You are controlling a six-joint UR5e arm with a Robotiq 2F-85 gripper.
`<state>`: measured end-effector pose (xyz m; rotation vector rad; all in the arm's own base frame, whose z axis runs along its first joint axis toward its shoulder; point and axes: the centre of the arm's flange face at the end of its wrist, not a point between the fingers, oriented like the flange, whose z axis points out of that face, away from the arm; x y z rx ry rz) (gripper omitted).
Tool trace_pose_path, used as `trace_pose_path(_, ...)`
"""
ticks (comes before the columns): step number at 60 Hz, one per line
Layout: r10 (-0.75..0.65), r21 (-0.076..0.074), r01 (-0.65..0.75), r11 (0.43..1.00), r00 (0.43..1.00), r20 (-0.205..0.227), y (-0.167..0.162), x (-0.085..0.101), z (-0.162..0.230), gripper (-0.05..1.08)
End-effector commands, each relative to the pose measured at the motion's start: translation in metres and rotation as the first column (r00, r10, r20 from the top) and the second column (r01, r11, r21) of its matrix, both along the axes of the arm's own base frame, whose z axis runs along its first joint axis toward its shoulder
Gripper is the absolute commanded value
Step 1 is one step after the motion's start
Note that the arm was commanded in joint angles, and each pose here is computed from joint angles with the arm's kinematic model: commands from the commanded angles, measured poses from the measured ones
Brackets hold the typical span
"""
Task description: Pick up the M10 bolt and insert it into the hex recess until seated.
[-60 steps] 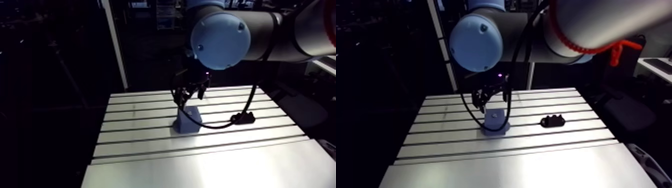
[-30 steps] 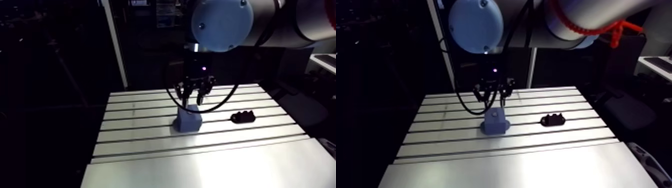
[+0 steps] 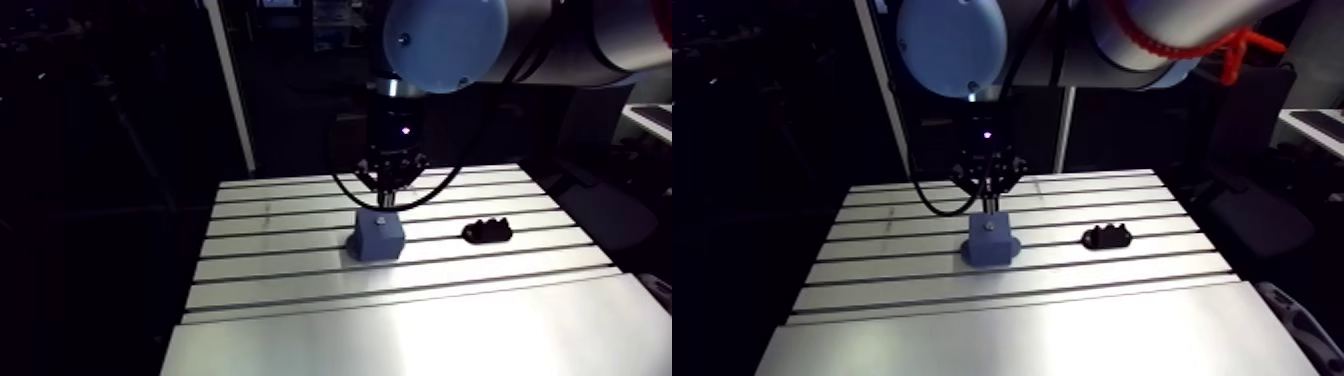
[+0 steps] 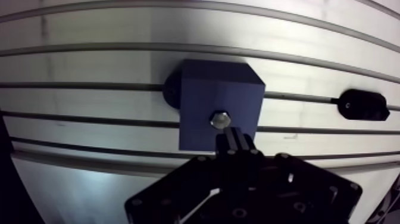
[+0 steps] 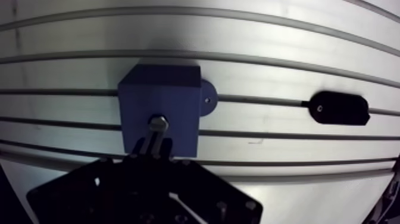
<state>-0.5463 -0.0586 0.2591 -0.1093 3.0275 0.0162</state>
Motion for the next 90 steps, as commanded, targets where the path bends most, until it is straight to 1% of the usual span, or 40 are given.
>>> trace_pose_path(1,-0.010,0.003,0.010,1.000,1.000,0.006,0.000,0.000,-0.005,1.08)
trace_pose_path(7,-0.014,0.001,0.014,1.000,1.000,-0.012,0.000,-0.002,-0.004,1.08)
trace_pose_path(13,-0.026,0.002,0.026,1.000,1.000,-0.013,0.000,-0.002,-0.005,1.08)
trace_pose_path(15,-0.036,0.007,0.036,0.999,0.999,-0.013,-0.001,-0.002,-0.005,1.08)
trace_pose_path(19,-0.041,0.010,0.042,0.999,0.999,-0.013,-0.001,-0.001,-0.006,1.08)
trace_pose_path(29,-0.043,0.007,0.043,0.999,0.999,-0.009,-0.003,0.001,-0.009,1.08)
trace_pose_path(36,-0.058,0.008,0.058,0.998,0.998,-0.009,-0.003,0.001,-0.009,1.08)
trace_pose_path(40,-0.063,0.009,0.063,0.998,0.998,-0.021,-0.003,0.001,-0.010,1.08)
trace_pose_path(41,-0.063,0.011,0.063,0.998,0.998,-0.029,-0.003,0.001,-0.009,1.08)
trace_pose_path(49,-0.060,0.012,0.060,0.998,0.997,-0.040,-0.004,0.002,-0.011,1.08)
trace_pose_path(58,-0.060,0.013,0.060,0.998,0.998,-0.037,-0.004,0.002,-0.013,1.08)
trace_pose_path(90,-0.059,0.009,0.059,0.998,0.998,-0.014,-0.005,0.004,-0.026,1.08)
